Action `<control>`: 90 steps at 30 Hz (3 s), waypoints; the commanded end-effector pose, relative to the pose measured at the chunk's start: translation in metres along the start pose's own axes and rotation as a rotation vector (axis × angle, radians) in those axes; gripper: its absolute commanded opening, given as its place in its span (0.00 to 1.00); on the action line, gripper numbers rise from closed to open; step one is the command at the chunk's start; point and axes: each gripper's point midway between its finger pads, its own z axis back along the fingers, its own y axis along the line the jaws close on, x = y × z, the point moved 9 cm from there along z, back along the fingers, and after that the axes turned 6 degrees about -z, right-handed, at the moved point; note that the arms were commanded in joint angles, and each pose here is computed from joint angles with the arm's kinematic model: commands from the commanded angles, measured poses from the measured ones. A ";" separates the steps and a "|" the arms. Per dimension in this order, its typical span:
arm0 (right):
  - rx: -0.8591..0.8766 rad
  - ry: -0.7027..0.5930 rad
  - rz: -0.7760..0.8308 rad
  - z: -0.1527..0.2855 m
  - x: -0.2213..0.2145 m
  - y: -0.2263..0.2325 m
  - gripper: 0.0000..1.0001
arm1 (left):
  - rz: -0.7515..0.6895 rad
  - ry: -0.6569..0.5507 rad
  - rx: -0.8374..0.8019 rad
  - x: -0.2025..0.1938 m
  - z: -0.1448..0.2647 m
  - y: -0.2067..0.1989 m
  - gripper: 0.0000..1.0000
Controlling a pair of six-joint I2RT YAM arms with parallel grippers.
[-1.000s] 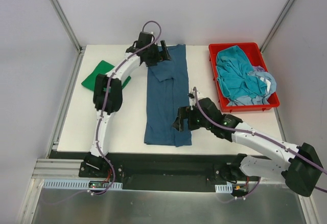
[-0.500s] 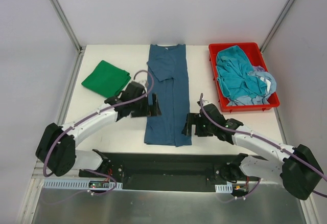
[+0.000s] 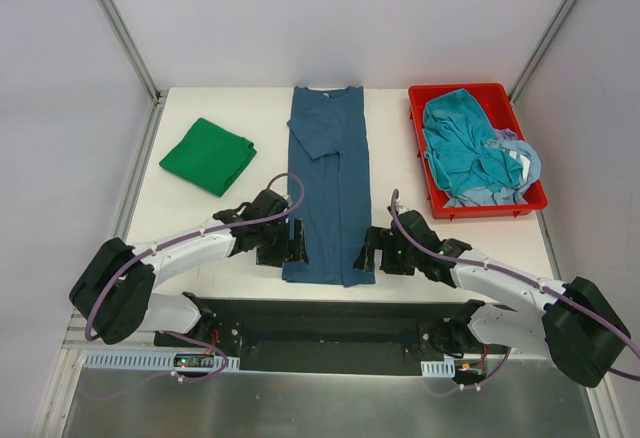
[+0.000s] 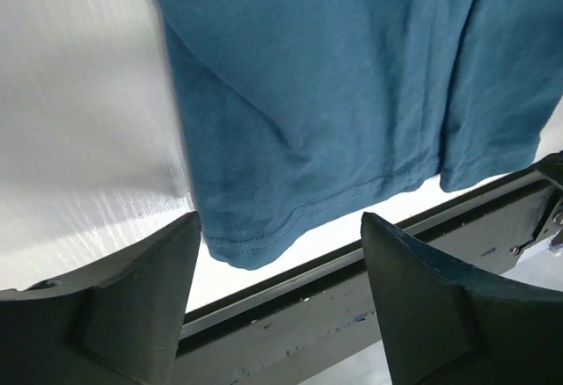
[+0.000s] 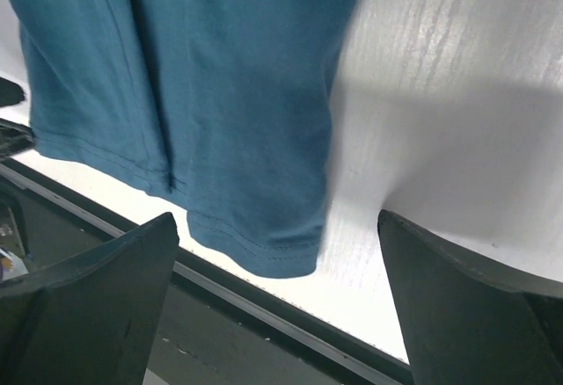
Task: Fold and stack the t-shirts
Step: Grab the bottom of the folded rectangular tshirt with both arms
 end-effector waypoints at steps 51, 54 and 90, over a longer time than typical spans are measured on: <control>0.245 -0.156 0.203 0.024 0.065 0.100 0.86 | 0.283 -0.017 0.039 -0.072 -0.002 0.042 0.00; 0.362 -0.093 0.211 -0.002 0.081 0.134 0.86 | 0.284 -0.016 0.042 -0.073 -0.003 0.043 0.00; 0.191 0.058 0.268 -0.134 0.142 0.189 0.82 | 0.303 0.023 -0.035 -0.094 0.003 0.047 0.00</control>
